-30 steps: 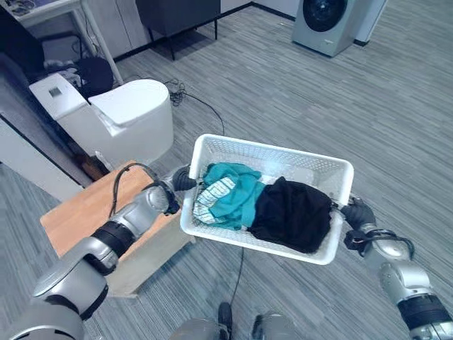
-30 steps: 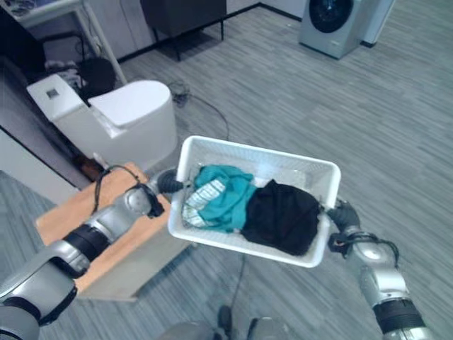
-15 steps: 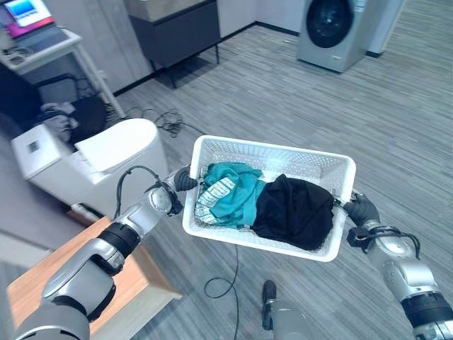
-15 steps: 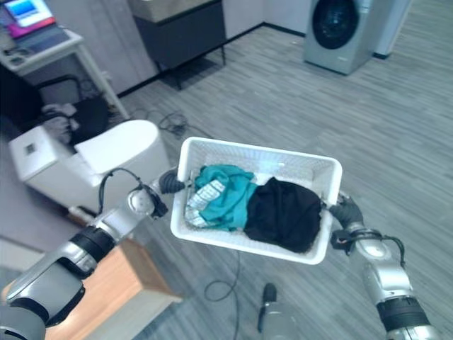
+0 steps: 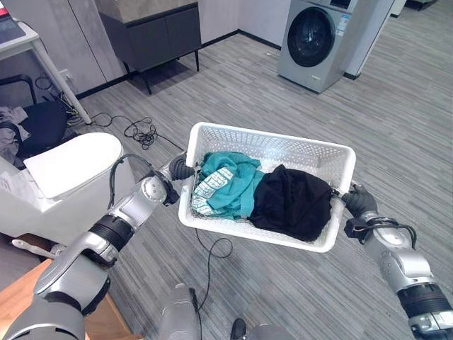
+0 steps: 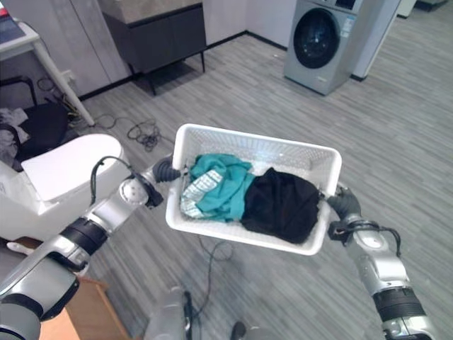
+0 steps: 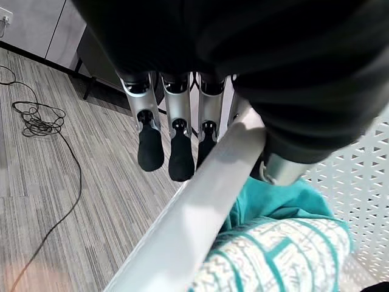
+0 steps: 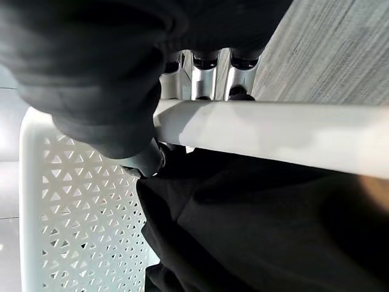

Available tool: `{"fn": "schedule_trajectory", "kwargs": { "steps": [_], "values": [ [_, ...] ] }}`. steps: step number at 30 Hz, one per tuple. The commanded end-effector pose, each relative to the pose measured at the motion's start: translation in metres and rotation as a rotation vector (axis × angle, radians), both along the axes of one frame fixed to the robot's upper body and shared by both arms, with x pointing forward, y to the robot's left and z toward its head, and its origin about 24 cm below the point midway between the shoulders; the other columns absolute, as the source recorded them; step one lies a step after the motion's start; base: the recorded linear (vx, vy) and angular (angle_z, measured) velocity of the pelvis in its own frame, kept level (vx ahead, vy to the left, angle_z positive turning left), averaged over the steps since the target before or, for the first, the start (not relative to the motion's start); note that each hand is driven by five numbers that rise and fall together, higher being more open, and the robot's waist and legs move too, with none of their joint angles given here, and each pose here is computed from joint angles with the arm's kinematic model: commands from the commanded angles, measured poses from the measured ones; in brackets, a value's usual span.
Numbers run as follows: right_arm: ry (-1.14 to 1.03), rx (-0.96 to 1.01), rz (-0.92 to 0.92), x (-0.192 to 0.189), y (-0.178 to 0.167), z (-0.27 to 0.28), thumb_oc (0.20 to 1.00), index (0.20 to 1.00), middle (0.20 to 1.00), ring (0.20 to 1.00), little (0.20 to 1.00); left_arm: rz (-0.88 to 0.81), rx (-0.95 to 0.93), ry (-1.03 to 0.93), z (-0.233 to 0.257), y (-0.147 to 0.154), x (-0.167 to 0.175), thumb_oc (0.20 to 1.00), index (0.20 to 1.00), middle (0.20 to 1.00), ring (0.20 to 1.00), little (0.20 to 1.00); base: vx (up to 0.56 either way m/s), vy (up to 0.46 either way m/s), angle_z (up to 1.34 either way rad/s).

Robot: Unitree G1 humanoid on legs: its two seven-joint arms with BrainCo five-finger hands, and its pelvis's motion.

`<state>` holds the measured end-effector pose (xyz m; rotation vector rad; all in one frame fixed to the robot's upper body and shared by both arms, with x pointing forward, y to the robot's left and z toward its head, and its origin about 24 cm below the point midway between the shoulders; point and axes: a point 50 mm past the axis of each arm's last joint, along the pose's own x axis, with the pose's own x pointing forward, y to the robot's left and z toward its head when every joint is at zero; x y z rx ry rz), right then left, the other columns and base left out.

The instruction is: Grab the laundry basket,head to the washer,open it,put in the laundry and shut it.

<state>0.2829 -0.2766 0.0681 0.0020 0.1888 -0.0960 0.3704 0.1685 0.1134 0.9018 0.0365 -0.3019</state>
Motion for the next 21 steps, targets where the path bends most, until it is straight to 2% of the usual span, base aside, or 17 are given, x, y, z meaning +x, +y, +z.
{"fn": "schedule_trajectory", "kwargs": {
  "steps": [1, 5, 9, 15, 21],
  "values": [
    [-0.340, -0.002, 0.216, 0.013, 0.036, 0.070, 0.200, 0.200, 0.200, 0.200, 0.200, -0.295, -0.102, -0.222, 0.054, -0.083, -0.001, 0.200, 0.200, 0.200, 0.200, 0.200, 0.38, 0.027, -0.04],
    [-0.346, 0.023, 0.201, 0.020, 0.041, 0.068, 0.200, 0.200, 0.200, 0.200, 0.200, -0.321, -0.084, -0.225, 0.056, -0.091, 0.000, 0.200, 0.200, 0.200, 0.200, 0.200, 0.42, 0.061, -0.09],
    [-0.329, 0.044, 0.220, 0.023, 0.048, 0.062, 0.200, 0.200, 0.200, 0.200, 0.200, -0.318, -0.027, -0.231, 0.053, -0.085, 0.001, 0.200, 0.200, 0.200, 0.200, 0.200, 0.68, 0.235, -0.32],
    [-0.301, 0.033, 0.235, 0.033, 0.058, 0.056, 0.200, 0.200, 0.200, 0.200, 0.200, -0.275, -0.039, -0.238, 0.057, -0.073, 0.002, 0.200, 0.200, 0.200, 0.200, 0.200, 0.36, 0.208, -0.23],
    [-0.286, 0.033, 0.244, 0.032, 0.056, 0.054, 0.200, 0.200, 0.200, 0.200, 0.200, -0.277, -0.072, -0.239, 0.058, -0.075, 0.001, 0.200, 0.200, 0.200, 0.200, 0.200, 0.31, -0.068, 0.08]
  ]
}}
